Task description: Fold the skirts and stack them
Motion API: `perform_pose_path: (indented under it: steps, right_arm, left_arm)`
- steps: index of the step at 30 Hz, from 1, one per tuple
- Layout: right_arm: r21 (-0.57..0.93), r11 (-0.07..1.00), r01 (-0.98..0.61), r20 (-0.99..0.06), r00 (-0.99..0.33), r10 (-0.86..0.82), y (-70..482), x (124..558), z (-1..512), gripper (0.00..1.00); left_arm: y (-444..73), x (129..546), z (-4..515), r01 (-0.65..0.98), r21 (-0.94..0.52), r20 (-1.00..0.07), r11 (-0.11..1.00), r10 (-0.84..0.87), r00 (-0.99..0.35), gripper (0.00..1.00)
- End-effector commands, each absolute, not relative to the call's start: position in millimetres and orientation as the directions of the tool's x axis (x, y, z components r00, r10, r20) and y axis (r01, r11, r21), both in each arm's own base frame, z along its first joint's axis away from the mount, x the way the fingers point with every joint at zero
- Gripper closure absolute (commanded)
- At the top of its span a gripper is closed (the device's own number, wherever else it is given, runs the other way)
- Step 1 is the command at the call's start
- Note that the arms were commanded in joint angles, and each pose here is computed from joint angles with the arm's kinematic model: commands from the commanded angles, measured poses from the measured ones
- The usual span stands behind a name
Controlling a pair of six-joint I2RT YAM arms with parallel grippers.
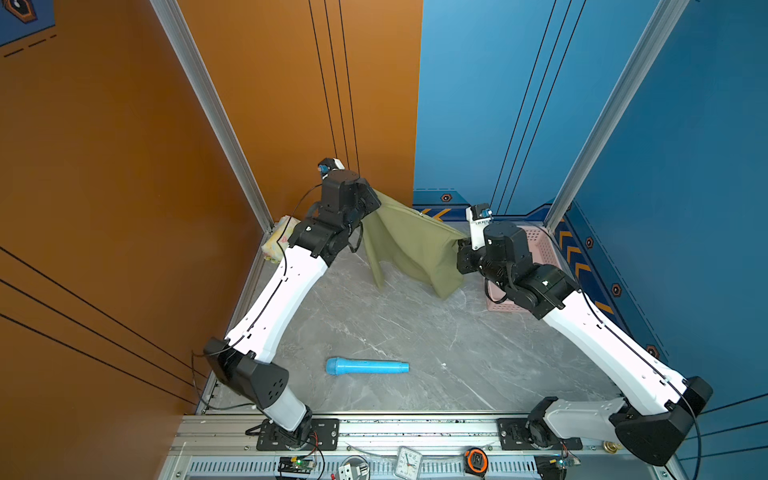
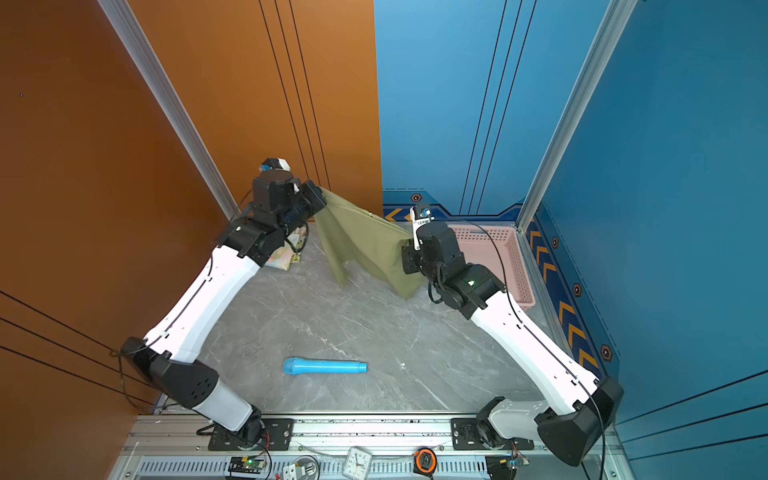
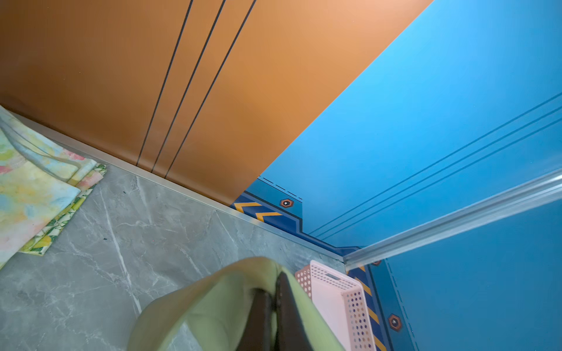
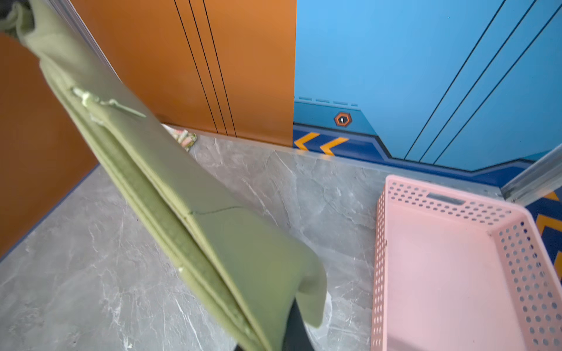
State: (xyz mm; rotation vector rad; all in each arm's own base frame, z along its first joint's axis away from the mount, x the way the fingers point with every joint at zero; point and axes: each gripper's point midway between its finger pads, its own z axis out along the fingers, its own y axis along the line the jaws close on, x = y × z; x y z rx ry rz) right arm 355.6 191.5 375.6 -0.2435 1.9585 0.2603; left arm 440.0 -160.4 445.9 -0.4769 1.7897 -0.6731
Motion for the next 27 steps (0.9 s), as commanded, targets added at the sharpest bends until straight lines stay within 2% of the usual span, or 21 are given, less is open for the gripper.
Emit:
perform_pose_path:
  steps: [1,5,10,13,17,19,22,24,25,26,27]
  right_arm:
    - [0.034,0.958,-0.284,-0.89,-0.444,-0.1,179.9,370.1,368.4,1.0]
    - [0.038,0.946,-0.321,-0.892,-0.439,-0.113,196.2,412.2,374.3,1.0]
    - [0.002,0.932,-0.362,-0.92,-0.365,-0.14,216.9,467.5,398.6,1.0]
    - [-0.018,0.926,-0.378,-0.938,-0.314,-0.146,222.4,485.1,417.3,1.0]
    - [-0.074,0.913,-0.402,-0.946,-0.261,-0.191,225.4,483.8,432.1,1.0]
    - [-0.098,0.899,-0.427,-0.934,-0.272,-0.231,227.1,475.9,420.0,1.0]
    - [-0.178,0.881,-0.438,-0.894,-0.301,-0.331,229.8,452.4,375.2,1.0]
    - [-0.216,0.863,-0.457,-0.853,-0.341,-0.395,229.2,425.9,322.3,1.0]
    - [-0.218,0.856,-0.469,-0.838,-0.36,-0.411,228.0,412.2,299.2,0.93]
    - [-0.212,0.849,-0.483,-0.822,-0.382,-0.423,225.9,396.1,276.3,0.76]
    - [-0.199,0.849,-0.489,-0.804,-0.414,-0.426,221.8,380.3,251.6,0.44]
  left_arm:
    - [-132.1,448.2,432.5,-0.03,-0.683,-0.69,0.73,-0.658,-0.302,1.0]
    - [-120.2,475.6,413.0,-0.031,-0.746,-0.613,0.665,-0.705,-0.356,1.0]
    - [-115.1,512.4,422.9,0.028,-0.793,-0.569,0.609,-0.723,-0.391,1.0]
    - [-113.5,526.8,434.3,0.057,-0.813,-0.551,0.58,-0.733,-0.398,1.0]
    - [-115.4,526.8,443.9,0.089,-0.817,-0.554,0.57,-0.73,-0.4,1.0]
    - [-118.6,520.9,433.0,0.094,-0.822,-0.545,0.562,-0.727,-0.418,1.0]
    - [-123.9,503.2,389.1,0.069,-0.837,-0.512,0.543,-0.731,-0.45,1.0]
    - [-129.2,481.7,344.7,0.034,-0.842,-0.486,0.538,-0.729,-0.482,1.0]
    - [-132.9,471.1,320.0,0.015,-0.84,-0.476,0.542,-0.723,-0.501,1.0]
    - [-137.2,457.7,294.3,0.003,-0.837,-0.469,0.548,-0.714,-0.519,1.0]
    - [-138.3,443.1,264.5,-0.031,-0.828,-0.457,0.56,-0.705,-0.542,0.91]
